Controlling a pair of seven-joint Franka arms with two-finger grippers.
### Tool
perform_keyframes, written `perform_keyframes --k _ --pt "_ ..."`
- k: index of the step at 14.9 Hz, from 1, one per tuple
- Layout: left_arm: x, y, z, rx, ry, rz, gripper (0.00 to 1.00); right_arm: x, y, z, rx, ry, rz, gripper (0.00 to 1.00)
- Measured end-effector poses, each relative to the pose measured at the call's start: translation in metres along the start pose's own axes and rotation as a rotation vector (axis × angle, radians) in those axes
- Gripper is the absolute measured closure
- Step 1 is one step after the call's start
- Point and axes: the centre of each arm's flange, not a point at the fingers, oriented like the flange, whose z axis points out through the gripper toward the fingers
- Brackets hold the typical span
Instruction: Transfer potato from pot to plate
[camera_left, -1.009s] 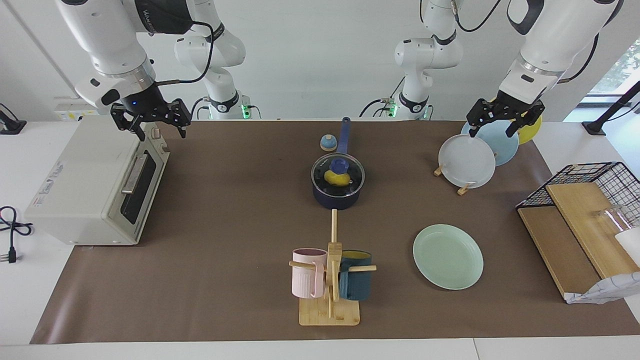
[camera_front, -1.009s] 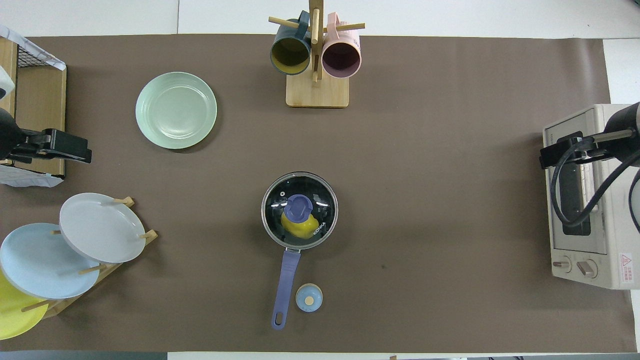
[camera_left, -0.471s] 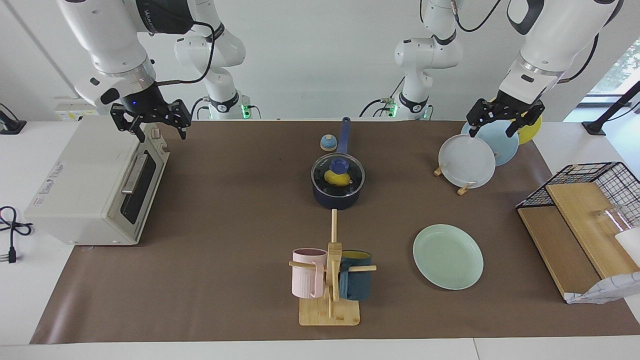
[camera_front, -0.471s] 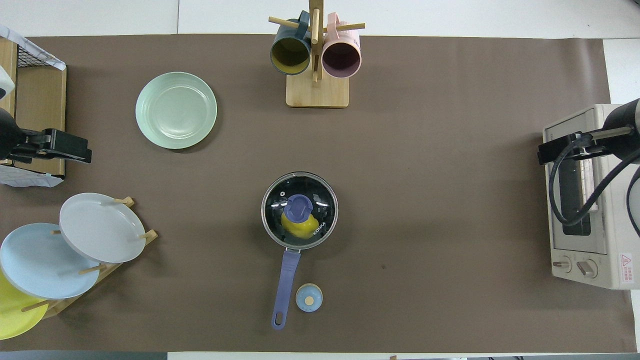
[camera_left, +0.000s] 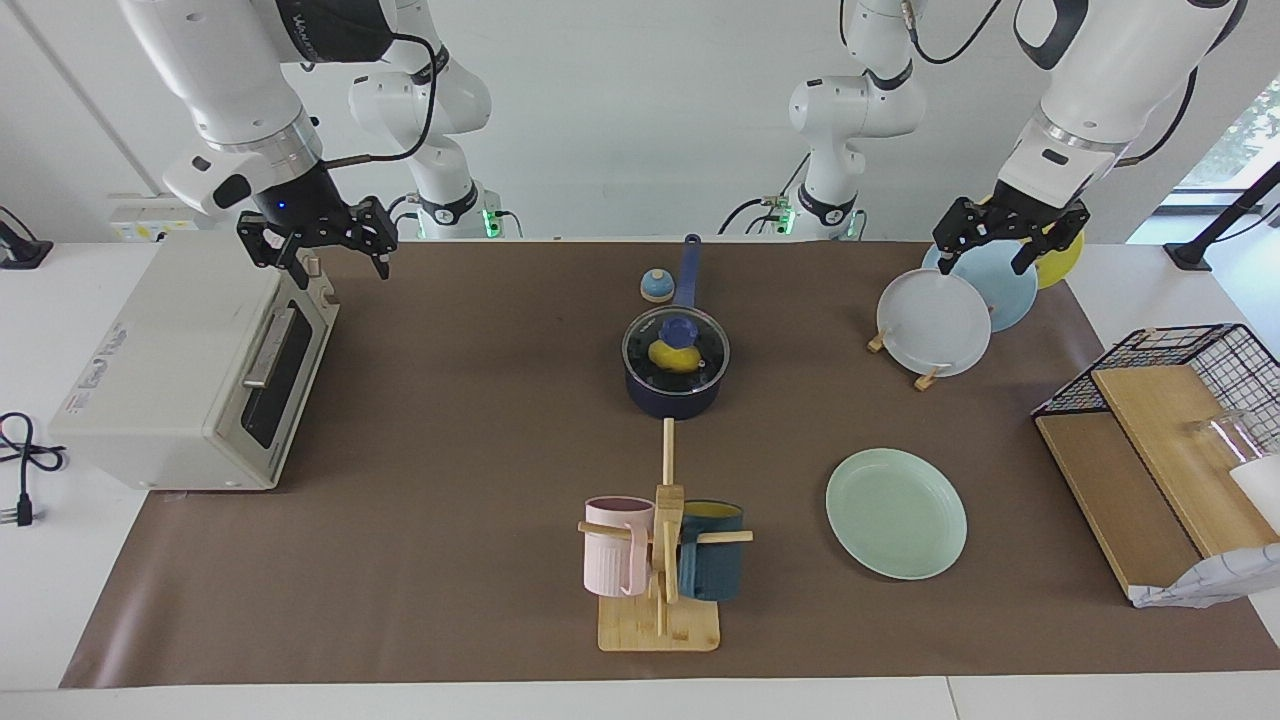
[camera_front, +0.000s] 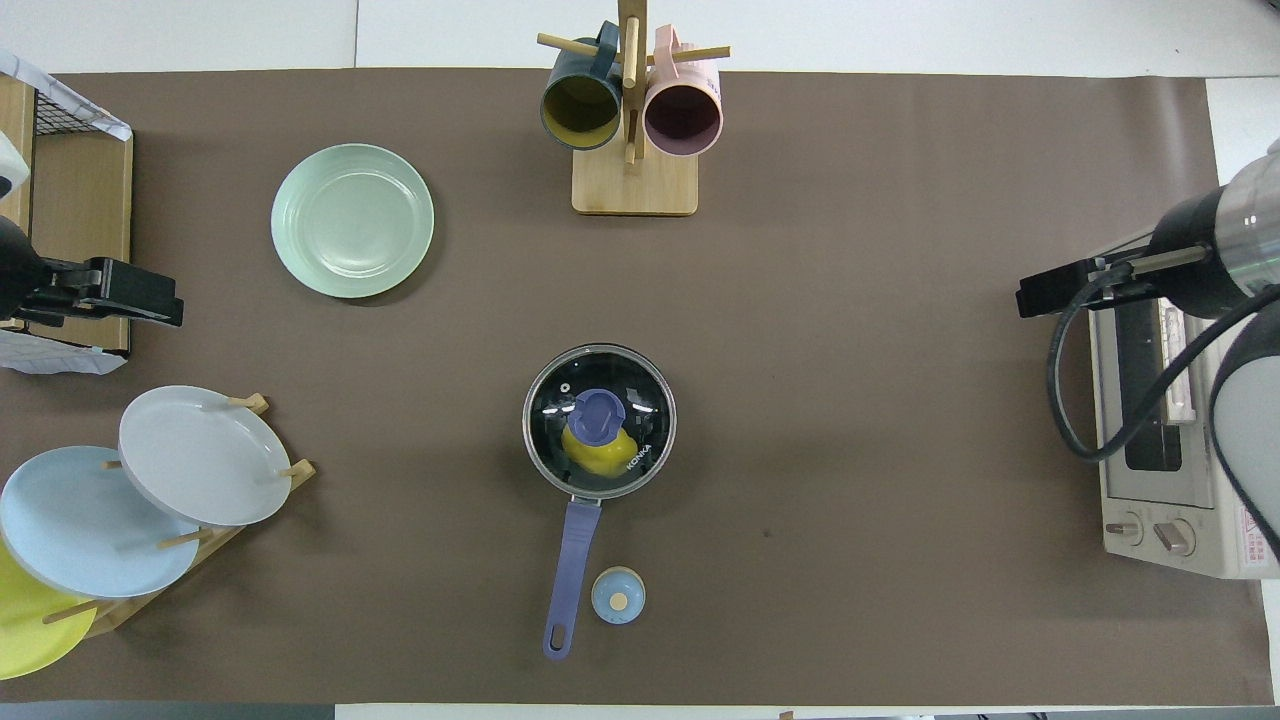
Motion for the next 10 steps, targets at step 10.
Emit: perform_keyframes --k 10 --pt "0.000 0.000 0.000 0.000 0.000 0.000 0.00 -0.009 -0.242 0.081 -0.050 -0.019 0.040 0.00"
